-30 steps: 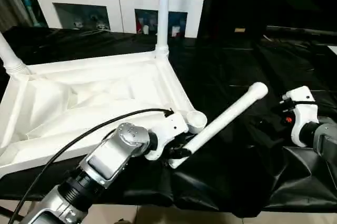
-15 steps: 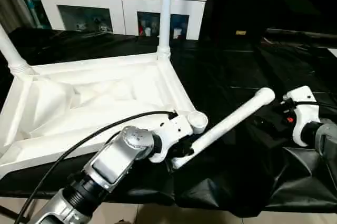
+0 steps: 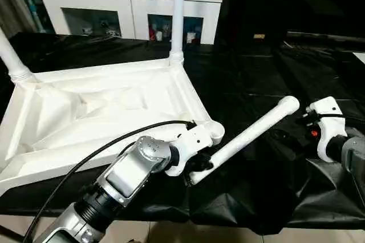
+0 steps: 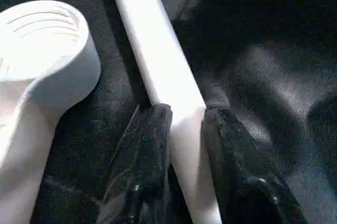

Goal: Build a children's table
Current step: Pick table leg

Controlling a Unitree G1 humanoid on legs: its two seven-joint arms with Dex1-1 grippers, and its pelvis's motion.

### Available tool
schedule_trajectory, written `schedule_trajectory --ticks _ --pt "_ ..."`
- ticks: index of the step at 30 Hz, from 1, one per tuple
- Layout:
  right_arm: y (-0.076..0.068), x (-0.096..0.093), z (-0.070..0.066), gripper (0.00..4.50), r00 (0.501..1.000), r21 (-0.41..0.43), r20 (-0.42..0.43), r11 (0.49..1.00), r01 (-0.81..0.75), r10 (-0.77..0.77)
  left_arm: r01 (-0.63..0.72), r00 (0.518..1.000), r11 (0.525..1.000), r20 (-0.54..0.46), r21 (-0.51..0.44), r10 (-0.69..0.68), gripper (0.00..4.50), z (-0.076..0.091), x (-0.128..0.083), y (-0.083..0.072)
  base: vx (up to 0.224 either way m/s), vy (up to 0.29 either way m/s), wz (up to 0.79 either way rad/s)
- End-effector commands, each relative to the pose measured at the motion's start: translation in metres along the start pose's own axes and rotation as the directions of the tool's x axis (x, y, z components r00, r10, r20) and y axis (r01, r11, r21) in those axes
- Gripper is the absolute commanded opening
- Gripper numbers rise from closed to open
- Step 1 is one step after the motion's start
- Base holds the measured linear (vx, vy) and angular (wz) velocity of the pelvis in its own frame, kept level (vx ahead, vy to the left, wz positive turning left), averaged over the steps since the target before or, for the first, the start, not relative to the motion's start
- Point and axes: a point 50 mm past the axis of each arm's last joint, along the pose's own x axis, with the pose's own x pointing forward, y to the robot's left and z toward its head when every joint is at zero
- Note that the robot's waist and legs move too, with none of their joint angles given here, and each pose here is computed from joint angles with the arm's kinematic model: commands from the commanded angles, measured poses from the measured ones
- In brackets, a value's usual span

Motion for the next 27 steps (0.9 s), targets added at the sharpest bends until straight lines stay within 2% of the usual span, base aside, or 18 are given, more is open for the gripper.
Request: schedule_trajectory --ticks 1,5,9,11,13,14,16,21,23,27 --pt "0.001 -0.002 0.003 4.5 1.0 -0.02 0.005 1.0 -0.004 0.004 0.003 0.991 0.998 -0.134 -0.069 -0.012 1.56 -0.03 0.007 -0.005 0.0 0.0 0.0" --pt "0.004 -0.003 0.005 4.5 0.999 -0.031 0.008 0.998 -0.051 0.051 0.011 0.99 0.996 -0.138 -0.086 -0.023 1.79 -0.032 0.008 -0.006 0.0 0.0 0.0" --pt "0.017 -0.013 0.0 4.5 0.972 -0.087 -0.051 0.969 -0.232 0.228 0.031 0.986 0.995 -0.158 -0.09 -0.046 2.07 -0.036 0.008 -0.01 0.0 0.0 0.0" --pt "0.019 -0.015 0.0 4.5 0.965 -0.093 -0.062 0.962 -0.258 0.253 0.032 0.986 0.995 -0.161 -0.09 -0.046 2.25 -0.037 0.008 -0.01 0.0 0.0 0.0" --pt "0.025 -0.018 0.0 4.5 0.948 -0.118 -0.076 0.941 -0.317 0.31 0.03 0.986 0.996 -0.162 -0.089 -0.044 2.39 -0.037 0.007 -0.009 0.0 0.0 0.0" --pt "0.032 -0.022 -0.001 4.5 0.919 -0.149 -0.099 0.908 -0.392 0.381 0.022 0.986 0.996 -0.164 -0.085 -0.036 2.39 -0.038 0.006 -0.007 0.0 0.0 0.0" --pt "0.039 -0.025 0.0 4.5 0.893 -0.168 -0.118 0.877 -0.449 0.435 0.01 0.986 0.997 -0.165 -0.08 -0.023 2.39 -0.039 0.005 -0.005 0.0 0.0 0.0" --pt "0.044 -0.025 0.001 4.5 0.874 -0.177 -0.123 0.856 -0.486 0.471 -0.013 0.987 0.996 -0.159 -0.092 -0.002 1.93 -0.038 0.002 -0.001 0.0 0.0 0.0" --pt "0.042 -0.024 0.0 4.5 0.877 -0.19 -0.13 0.857 -0.479 0.462 -0.022 0.988 0.996 -0.152 -0.089 0.008 1.67 -0.036 0.001 0.001 0.0 0.0 0.0" --pt "0.039 -0.025 0.0 4.5 0.88 -0.196 -0.129 0.859 -0.474 0.456 -0.008 0.995 0.997 -0.099 -0.08 0.0 1.45 -0.028 -0.001 0.002 0.0 0.0 0.0"
